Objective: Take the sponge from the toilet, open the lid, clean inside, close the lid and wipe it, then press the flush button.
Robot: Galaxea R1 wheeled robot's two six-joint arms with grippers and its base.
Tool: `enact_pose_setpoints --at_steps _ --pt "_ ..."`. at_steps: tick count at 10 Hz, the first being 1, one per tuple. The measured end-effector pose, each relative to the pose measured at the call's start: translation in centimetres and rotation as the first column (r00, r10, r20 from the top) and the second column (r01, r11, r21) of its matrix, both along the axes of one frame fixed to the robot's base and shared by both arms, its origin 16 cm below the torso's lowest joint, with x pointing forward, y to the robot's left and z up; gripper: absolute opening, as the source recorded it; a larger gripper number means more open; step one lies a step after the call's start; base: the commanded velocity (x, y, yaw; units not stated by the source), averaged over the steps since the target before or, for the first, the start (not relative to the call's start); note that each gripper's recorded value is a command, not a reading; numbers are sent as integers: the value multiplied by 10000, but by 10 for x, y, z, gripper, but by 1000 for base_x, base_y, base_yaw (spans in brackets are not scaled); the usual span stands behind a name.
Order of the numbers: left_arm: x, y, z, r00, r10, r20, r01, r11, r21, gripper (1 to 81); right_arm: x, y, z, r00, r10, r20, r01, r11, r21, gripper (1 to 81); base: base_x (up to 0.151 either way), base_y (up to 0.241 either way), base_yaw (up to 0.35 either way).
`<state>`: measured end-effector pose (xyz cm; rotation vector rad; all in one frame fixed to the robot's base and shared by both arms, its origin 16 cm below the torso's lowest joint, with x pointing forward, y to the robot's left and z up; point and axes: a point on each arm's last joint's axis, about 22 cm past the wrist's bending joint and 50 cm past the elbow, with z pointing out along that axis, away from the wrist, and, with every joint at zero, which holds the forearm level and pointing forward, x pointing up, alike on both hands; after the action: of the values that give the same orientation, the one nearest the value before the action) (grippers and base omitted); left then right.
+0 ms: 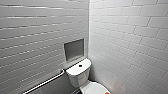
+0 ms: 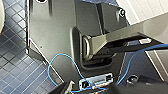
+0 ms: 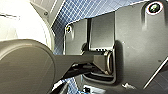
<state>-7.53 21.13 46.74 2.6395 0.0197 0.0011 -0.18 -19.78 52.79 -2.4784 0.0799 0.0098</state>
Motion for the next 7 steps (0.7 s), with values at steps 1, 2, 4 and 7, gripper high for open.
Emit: enact_pose_setpoints --at_steps 1,2,4,7 --pt "-2 -1 -6 9998 -71 -208 73 9999 99 811 12 -9 1 9997 -227 -105 227 9997 -41 811 0 0 0" --pt "-4 3 -14 9990 -151 -409 164 9994 310 811 32 -21 5 9986 -514 -130 513 9986 -80 811 0 0 0" --pt "-11 7 -29 9966 -208 -796 265 9971 707 811 64 -34 10 9953 -909 -330 909 9959 -23 811 0 0 0" --pt "-18 -21 -34 9927 -260 -1176 310 9987 409 811 95 -34 3 9922 -1167 -439 1170 9931 41 811 0 0 0"
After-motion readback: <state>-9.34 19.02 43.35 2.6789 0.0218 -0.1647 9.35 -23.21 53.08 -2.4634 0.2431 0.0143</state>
